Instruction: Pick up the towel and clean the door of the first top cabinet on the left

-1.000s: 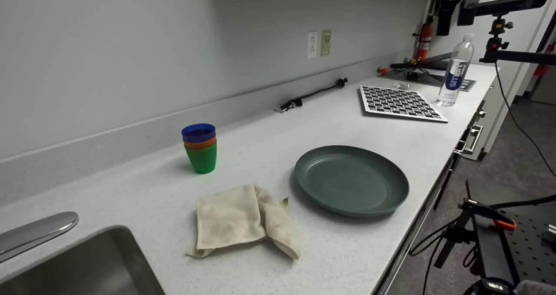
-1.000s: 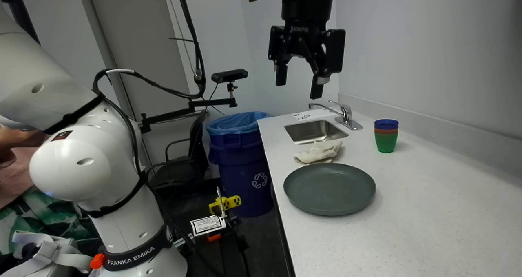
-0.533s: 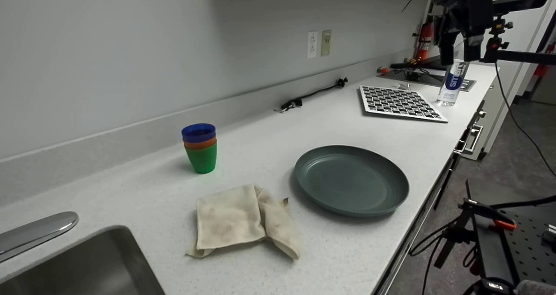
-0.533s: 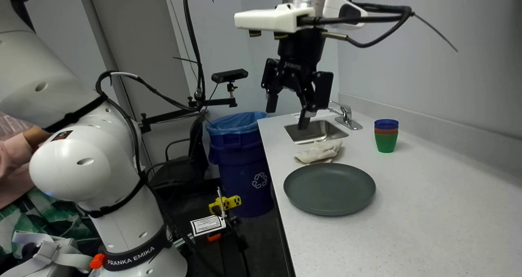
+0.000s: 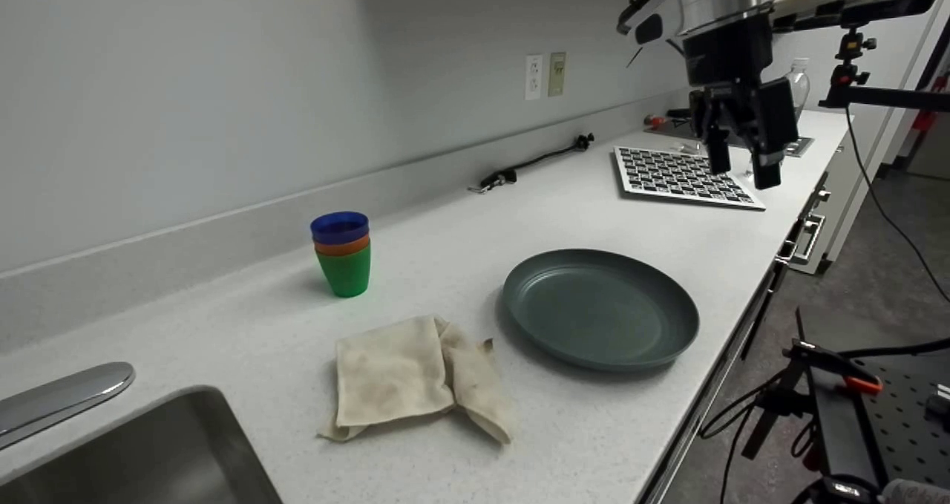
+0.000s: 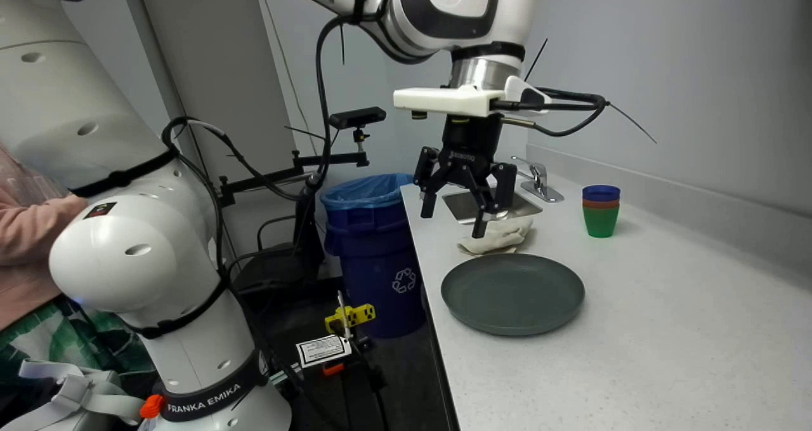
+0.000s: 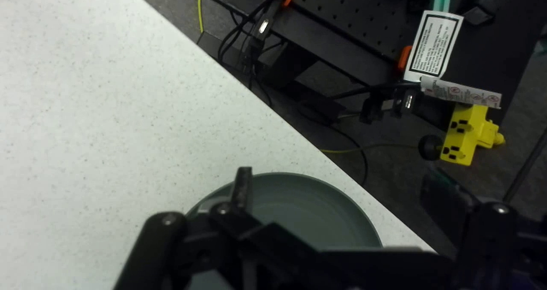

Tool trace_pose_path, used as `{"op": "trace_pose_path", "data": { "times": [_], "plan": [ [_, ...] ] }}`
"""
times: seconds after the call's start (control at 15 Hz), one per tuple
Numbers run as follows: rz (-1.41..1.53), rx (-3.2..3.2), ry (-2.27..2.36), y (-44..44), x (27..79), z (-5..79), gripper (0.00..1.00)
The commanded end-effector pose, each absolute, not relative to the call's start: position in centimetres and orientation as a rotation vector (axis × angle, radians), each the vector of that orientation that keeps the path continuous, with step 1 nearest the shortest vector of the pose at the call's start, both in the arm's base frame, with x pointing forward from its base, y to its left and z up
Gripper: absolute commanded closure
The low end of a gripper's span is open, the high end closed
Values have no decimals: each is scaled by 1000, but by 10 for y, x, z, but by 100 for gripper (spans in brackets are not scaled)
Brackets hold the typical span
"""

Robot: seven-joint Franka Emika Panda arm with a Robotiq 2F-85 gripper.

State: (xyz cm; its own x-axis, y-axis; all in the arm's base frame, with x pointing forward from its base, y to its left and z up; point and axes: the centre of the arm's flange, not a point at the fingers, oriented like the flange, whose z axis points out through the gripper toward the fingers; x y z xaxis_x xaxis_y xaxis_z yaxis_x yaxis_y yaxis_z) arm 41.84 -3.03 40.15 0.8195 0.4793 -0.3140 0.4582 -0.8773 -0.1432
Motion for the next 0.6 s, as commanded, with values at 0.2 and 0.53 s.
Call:
{"op": "trace_pose_path", "data": {
  "times": [0.2,0.53],
  "plan": [
    [524,-2985,-1169,53,464,352,0],
    [299,-2975,-1446,109,486,340,0]
  ]
}}
